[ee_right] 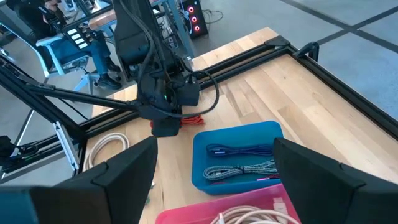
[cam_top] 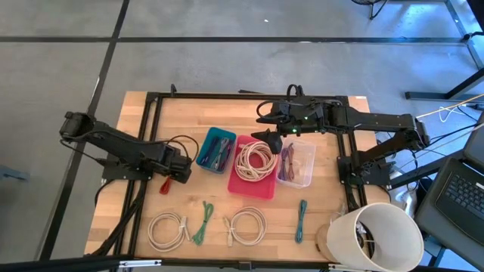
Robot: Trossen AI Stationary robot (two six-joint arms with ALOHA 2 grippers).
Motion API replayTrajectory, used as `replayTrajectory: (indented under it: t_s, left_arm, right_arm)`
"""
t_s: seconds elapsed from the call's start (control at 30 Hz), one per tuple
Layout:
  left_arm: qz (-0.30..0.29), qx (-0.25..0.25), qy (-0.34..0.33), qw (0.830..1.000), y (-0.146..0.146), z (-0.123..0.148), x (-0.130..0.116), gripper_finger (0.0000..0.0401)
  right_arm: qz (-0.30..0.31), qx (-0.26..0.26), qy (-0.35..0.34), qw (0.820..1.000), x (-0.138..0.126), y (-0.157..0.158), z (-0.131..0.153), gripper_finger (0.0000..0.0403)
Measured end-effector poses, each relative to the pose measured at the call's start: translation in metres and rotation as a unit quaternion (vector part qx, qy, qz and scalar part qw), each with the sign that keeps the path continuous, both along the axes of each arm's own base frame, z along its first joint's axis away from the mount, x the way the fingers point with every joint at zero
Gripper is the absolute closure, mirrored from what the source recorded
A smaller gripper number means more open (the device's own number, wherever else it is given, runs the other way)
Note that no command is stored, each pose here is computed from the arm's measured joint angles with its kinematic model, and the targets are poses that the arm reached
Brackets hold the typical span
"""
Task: Pick & Place USB Port
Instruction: Put the orange charger cable into the transparent bin
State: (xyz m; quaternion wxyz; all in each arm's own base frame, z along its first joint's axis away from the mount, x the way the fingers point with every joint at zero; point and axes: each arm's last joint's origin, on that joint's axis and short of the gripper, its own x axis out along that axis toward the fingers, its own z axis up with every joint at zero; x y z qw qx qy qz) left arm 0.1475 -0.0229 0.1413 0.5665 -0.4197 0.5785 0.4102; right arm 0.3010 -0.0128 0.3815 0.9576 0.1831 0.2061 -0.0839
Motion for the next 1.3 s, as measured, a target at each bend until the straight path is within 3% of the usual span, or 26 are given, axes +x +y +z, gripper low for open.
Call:
replayTrajectory:
  t_s: [0.3,0.57,0.73,0.87,0.93,1.0,1.17,1.3]
  left_arm:
    - [-0.023,0.001,0.009,1.0,0.0,-0.005,0.003,0.0379]
    - [-0.016,-0.013,-0.018,1.0,0.0,0.008,-0.003,0.0379]
    - [-0.01,0.006,-0.089,0.996,0.001,0.047,-0.002,0.038]
    - [0.003,0.059,-0.187,0.981,0.005,0.09,-0.002,0.038]
    - [-0.002,0.102,-0.251,0.962,0.008,0.112,-0.001,0.038]
    - [-0.023,0.159,-0.325,0.932,0.01,0.132,0.001,0.038]
    - [-0.117,0.274,-0.474,0.829,0.014,0.169,0.012,0.038]
    - [-0.143,0.337,-0.539,0.758,0.021,0.191,0.02,0.038]
  right_arm:
    - [0.0,0.0,-0.002,1.0,0.0,0.0,0.001,0.0081]
    - [0.0,0.0,-0.002,1.0,0.0,0.0,0.001,0.0081]
    - [0.001,-0.002,-0.001,1.0,0.0,0.0,0.001,0.0081]
    - [0.001,-0.002,-0.001,1.0,0.0,0.0,0.001,0.0081]
    - [0.001,-0.002,-0.002,1.0,0.0,0.0,0.001,0.0081]
    - [0.001,-0.002,-0.002,1.0,0.0,0.0,0.001,0.0081]
    - [0.001,-0.003,-0.021,1.0,0.002,0.0,0.004,0.0081]
    - [0.004,-0.004,-0.067,0.998,0.005,0.0,0.013,0.0081]
